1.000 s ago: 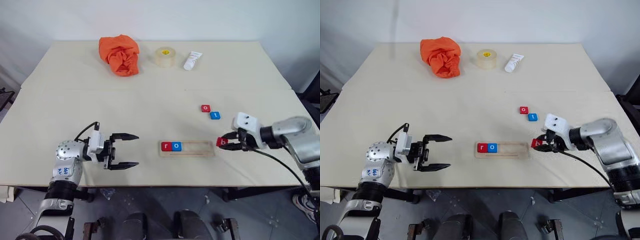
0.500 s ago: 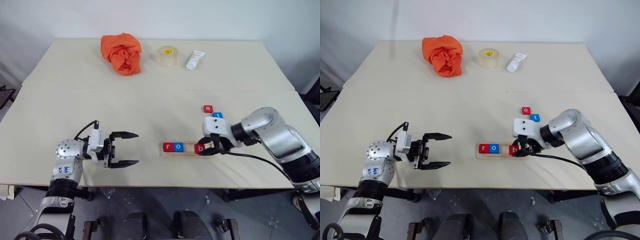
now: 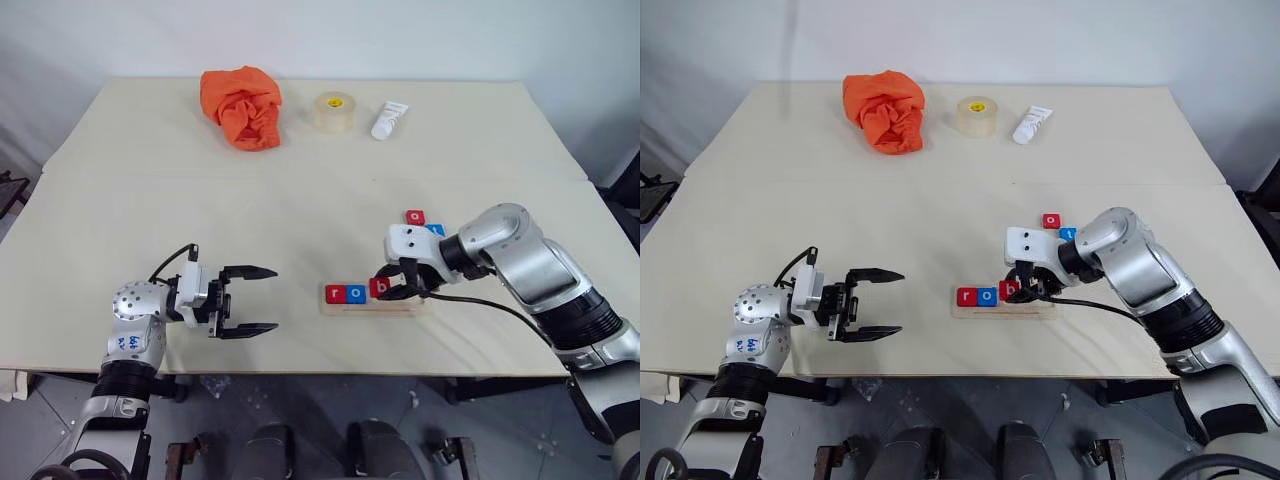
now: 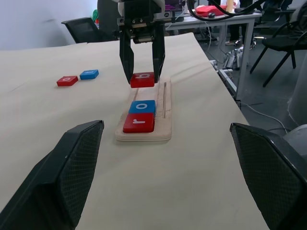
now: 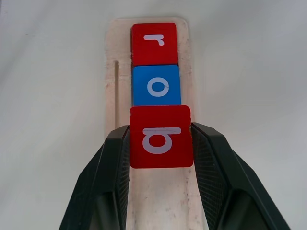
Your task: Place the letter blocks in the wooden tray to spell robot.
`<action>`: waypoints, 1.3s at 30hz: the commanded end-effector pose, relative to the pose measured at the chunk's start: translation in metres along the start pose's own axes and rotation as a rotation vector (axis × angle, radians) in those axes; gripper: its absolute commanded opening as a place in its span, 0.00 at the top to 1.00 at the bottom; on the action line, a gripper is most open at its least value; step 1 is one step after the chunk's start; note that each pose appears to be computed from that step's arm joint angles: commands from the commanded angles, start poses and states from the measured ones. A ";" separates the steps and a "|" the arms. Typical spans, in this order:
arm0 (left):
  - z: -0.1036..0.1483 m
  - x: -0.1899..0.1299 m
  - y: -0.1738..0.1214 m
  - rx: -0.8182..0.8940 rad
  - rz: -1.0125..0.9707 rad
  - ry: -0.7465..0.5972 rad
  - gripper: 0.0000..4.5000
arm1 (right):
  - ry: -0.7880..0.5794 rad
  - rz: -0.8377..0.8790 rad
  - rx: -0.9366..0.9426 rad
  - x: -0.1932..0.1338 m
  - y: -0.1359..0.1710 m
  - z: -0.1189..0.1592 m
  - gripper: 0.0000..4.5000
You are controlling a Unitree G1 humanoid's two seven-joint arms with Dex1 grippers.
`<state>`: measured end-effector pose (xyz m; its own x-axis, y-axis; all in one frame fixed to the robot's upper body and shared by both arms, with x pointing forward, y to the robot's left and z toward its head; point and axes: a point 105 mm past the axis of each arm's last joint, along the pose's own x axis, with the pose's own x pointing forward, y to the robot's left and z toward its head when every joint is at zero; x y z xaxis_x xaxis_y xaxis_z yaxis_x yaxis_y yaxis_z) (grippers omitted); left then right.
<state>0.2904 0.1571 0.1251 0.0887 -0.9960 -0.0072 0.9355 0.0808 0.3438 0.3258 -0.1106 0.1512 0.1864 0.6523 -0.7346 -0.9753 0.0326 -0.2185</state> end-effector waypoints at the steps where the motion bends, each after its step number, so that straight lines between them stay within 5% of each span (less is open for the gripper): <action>1: 0.006 -0.002 0.002 0.042 0.013 -0.005 0.00 | -0.005 -0.009 -0.038 -0.002 -0.003 0.007 0.68; 9: 0.007 -0.003 0.001 0.044 0.020 -0.003 0.00 | 0.011 -0.002 -0.039 0.001 -0.003 0.004 0.68; 18: 0.007 -0.002 0.001 0.043 0.023 -0.006 0.00 | -0.033 -0.016 -0.036 -0.002 -0.002 0.014 0.01; 28: 0.006 -0.001 0.004 0.040 0.028 -0.011 0.00 | -0.071 -0.066 0.020 -0.025 0.001 0.001 0.00; 39: 0.006 -0.002 0.007 0.036 0.041 -0.013 0.00 | -0.048 -0.111 0.115 -0.025 0.000 -0.030 0.79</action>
<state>0.2924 0.1557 0.1258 0.1063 -0.9943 0.0056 0.9323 0.1016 0.3471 0.3231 -0.1497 0.1451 0.2684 0.6709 -0.6913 -0.9633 0.1947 -0.1850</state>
